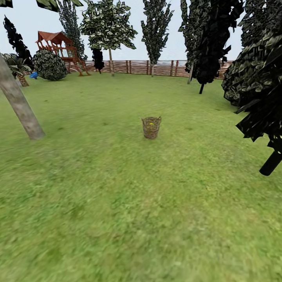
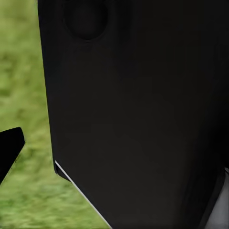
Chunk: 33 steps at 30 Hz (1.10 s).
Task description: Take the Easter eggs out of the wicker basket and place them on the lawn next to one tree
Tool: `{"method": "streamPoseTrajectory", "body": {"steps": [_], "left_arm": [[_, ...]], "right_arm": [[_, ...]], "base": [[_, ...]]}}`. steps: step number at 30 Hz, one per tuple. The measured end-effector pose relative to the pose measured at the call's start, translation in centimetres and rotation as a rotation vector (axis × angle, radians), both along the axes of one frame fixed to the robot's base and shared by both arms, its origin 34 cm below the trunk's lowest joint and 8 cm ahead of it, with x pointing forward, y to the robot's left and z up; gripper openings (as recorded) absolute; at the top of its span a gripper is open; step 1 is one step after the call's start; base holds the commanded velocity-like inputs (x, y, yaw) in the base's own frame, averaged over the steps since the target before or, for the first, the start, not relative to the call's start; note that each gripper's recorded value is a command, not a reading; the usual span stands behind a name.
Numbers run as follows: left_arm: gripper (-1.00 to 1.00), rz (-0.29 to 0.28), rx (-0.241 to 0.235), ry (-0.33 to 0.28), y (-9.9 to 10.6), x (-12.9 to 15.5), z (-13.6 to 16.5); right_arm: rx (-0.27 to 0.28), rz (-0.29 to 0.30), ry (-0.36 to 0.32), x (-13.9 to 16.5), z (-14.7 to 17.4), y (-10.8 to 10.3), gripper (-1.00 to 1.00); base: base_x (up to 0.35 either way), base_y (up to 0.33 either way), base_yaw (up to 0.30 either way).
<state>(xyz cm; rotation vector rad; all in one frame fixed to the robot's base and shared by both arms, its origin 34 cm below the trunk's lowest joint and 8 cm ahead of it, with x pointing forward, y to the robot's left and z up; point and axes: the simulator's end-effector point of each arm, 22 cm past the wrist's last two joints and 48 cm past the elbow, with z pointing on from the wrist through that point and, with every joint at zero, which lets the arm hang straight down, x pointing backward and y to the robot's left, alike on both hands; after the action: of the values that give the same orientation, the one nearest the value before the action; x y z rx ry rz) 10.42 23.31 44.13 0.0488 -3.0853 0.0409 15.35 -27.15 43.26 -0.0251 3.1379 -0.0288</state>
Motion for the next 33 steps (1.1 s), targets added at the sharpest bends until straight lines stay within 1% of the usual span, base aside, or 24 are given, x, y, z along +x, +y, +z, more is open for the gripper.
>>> {"method": "streamPoseTrajectory", "body": {"steps": [20,27,33], "left_arm": [[1.00,0.000,0.001,0.000,0.10,-0.02,0.00],[1.00,0.000,0.000,0.000,0.09,-0.01,0.00],[1.00,0.000,0.000,0.000,0.09,-0.02,0.00]], "right_arm": [[0.000,-0.001,-0.001,0.05,0.00,0.03,1.00],[-0.001,0.000,-0.004,0.12,0.00,-0.06,1.00],[-0.001,-0.001,-0.013,0.30,0.00,-0.10,1.00]], "base": [[0.325,0.092,-0.002],[0.326,0.099,-0.179],[0.326,0.109,-0.036]]}}
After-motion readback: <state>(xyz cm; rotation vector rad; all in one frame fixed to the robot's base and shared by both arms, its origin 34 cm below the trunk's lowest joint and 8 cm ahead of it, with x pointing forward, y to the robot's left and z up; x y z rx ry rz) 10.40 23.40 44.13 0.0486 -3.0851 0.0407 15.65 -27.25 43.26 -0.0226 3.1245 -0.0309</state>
